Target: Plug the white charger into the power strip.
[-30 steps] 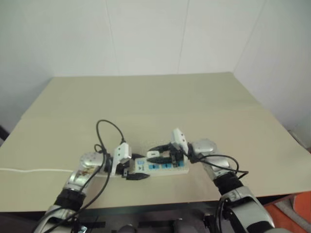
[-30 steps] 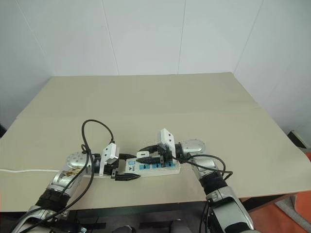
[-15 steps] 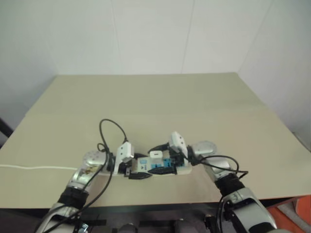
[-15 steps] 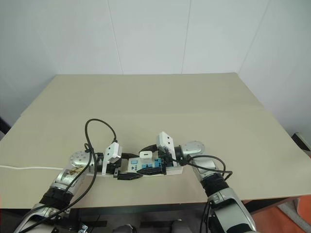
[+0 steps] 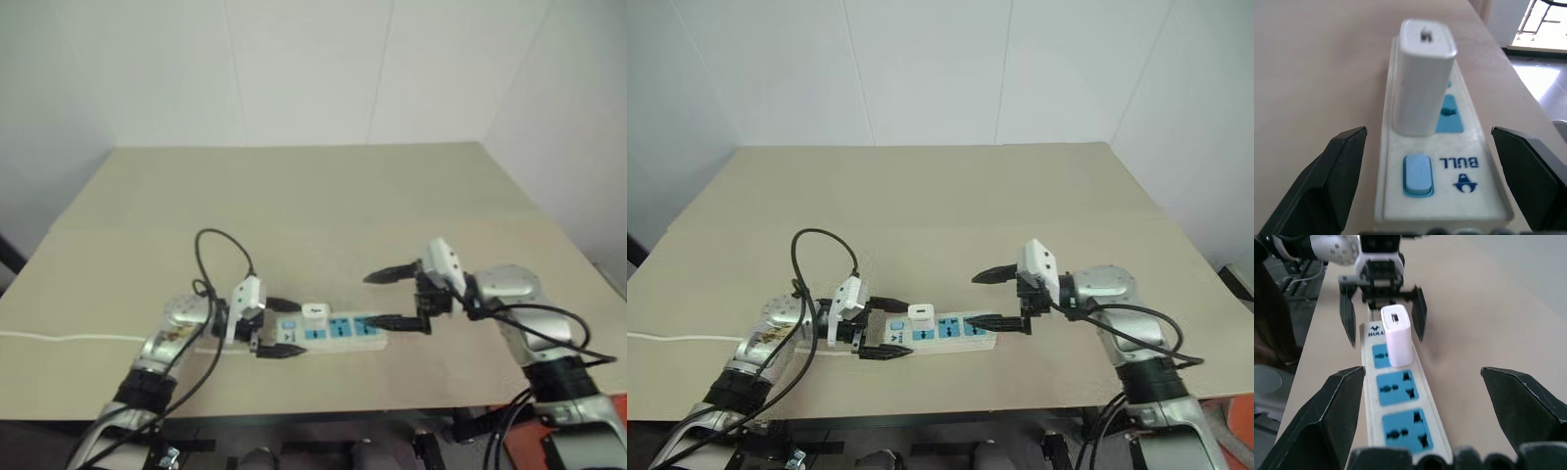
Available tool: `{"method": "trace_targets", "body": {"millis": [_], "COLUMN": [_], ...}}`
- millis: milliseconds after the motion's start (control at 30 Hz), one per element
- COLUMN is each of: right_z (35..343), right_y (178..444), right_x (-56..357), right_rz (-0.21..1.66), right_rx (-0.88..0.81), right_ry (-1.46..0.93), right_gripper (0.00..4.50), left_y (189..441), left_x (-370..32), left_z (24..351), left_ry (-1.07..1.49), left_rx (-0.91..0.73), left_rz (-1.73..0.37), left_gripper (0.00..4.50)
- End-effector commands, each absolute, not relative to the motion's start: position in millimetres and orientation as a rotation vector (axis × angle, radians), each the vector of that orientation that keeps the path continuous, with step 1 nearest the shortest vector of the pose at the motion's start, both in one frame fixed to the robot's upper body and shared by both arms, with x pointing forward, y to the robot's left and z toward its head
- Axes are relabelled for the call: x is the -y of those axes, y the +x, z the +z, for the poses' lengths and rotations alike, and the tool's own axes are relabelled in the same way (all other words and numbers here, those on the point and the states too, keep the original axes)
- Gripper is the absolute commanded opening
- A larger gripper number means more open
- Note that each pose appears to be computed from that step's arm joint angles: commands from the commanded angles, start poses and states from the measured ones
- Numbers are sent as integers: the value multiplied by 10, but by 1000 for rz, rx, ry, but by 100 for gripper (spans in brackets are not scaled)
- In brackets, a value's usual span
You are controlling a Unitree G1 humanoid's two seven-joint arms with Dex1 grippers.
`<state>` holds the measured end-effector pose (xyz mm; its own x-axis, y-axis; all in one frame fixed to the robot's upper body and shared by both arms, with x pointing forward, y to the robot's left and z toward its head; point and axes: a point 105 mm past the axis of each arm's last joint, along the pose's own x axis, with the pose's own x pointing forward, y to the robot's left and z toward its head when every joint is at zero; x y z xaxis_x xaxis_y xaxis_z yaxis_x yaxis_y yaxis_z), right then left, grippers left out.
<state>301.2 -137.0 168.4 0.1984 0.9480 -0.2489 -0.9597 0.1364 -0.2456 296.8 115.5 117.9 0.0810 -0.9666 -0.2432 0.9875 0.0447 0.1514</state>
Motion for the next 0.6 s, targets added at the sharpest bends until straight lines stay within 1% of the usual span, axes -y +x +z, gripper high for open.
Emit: {"method": "trace_targets", "body": {"millis": [33,200,267,333,467,600], "right_z": [1890,1903,1902,1906,1882,1743], "right_y": [2933,2823,2783,2761,2752,2715], "right_x": [1598,1945,2105,2198,2393,2477], "right_rz": [1312,1198,1134,1091,975,931], "right_rx": [6,-33,-49,-58,-85,-158], "right_ry": [-415,-421,-428,-432,-436,-467], "right_gripper": [450,450,450,450,450,450], "left_y": [2854,2712,2725,2752,2815,2721], "left_x": [-1397,-1837,-2046,-2170,-2462,-2457], "left_z": [1533,1778,1884,1932,1894,1782], "left_ry": [318,350,364,380,381,339], "left_rx": [-26,-76,-77,-74,-87,-98], "left_rz": [-1494,-1393,-1281,-1198,-1006,-977], "left_gripper": [446,446,446,446,446,446]}}
